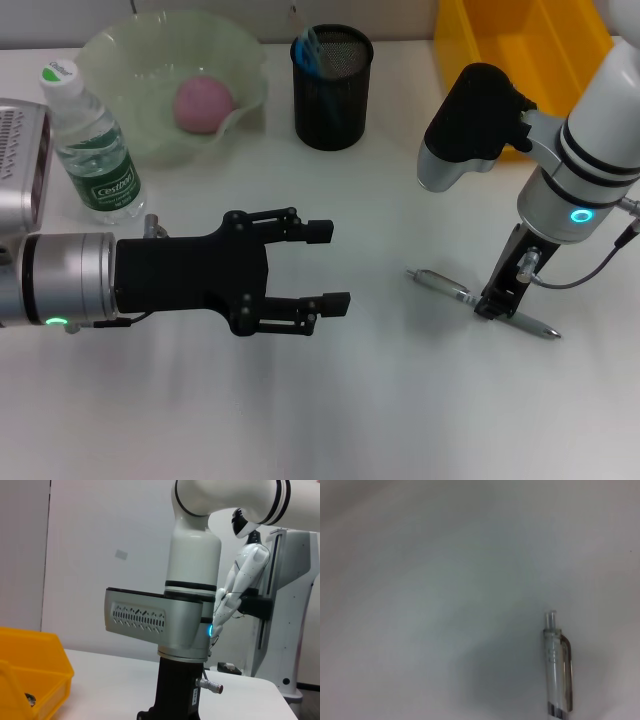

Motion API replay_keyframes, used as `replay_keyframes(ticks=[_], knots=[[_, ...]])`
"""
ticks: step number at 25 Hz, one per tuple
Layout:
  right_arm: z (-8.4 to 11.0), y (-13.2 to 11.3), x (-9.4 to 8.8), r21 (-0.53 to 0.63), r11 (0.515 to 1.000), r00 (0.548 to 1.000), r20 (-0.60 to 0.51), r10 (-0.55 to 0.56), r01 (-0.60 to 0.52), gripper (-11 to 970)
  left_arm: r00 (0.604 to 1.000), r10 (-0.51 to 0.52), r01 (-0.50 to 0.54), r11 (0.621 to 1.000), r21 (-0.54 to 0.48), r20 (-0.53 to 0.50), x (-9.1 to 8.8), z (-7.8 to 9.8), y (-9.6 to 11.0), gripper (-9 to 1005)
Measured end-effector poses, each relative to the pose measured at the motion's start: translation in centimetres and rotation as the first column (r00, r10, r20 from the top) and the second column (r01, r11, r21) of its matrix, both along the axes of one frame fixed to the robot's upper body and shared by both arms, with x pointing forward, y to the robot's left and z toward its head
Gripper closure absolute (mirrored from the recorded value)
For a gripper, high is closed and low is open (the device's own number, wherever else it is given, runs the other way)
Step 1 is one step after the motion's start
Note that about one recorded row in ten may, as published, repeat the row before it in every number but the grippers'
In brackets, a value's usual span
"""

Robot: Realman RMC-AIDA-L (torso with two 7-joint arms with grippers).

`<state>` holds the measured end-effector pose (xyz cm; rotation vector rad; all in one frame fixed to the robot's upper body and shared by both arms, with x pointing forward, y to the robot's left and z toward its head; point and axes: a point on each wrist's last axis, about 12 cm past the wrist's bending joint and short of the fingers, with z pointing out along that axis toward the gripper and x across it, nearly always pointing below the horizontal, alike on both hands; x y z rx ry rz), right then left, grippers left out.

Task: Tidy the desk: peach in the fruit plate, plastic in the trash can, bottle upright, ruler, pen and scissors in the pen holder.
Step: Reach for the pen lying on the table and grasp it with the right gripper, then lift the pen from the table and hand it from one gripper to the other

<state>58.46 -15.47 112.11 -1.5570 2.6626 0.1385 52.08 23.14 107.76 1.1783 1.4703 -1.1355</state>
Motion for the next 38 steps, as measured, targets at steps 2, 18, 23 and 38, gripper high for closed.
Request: replay_keyframes(ticks=[2, 18, 23, 38], knots=[[0.0, 0.0, 0.0, 0.0, 1.0, 1.0, 0.0, 0.0, 0.0, 814, 1.0, -0.001, 0.001, 1.0, 0.0, 0.002, 0.0, 0.0, 0.0, 244], [0.0, 0.1, 0.0, 0.001, 1.0, 1.0, 0.004, 0.005, -0.005, 832, 1.0, -0.003, 0.003, 1.0, -0.003, 0.004, 0.0, 0.1, -0.2, 248], [0.7, 0.3, 0.1, 0.034, 0.999, 1.0, 0.024, 0.002, -0.003, 832, 1.0, -0.002, 0.002, 1.0, -0.01, 0.0, 0.1, 0.2, -0.2, 249], [3.5, -5.3, 0.4, 0.665, 0.745, 0.97, 0.138, -0.199, 0.058, 831, 0.982, 0.135, -0.162, 0.961, -0.223, -0.129, 1.0, 1.7, -0.7, 253]])
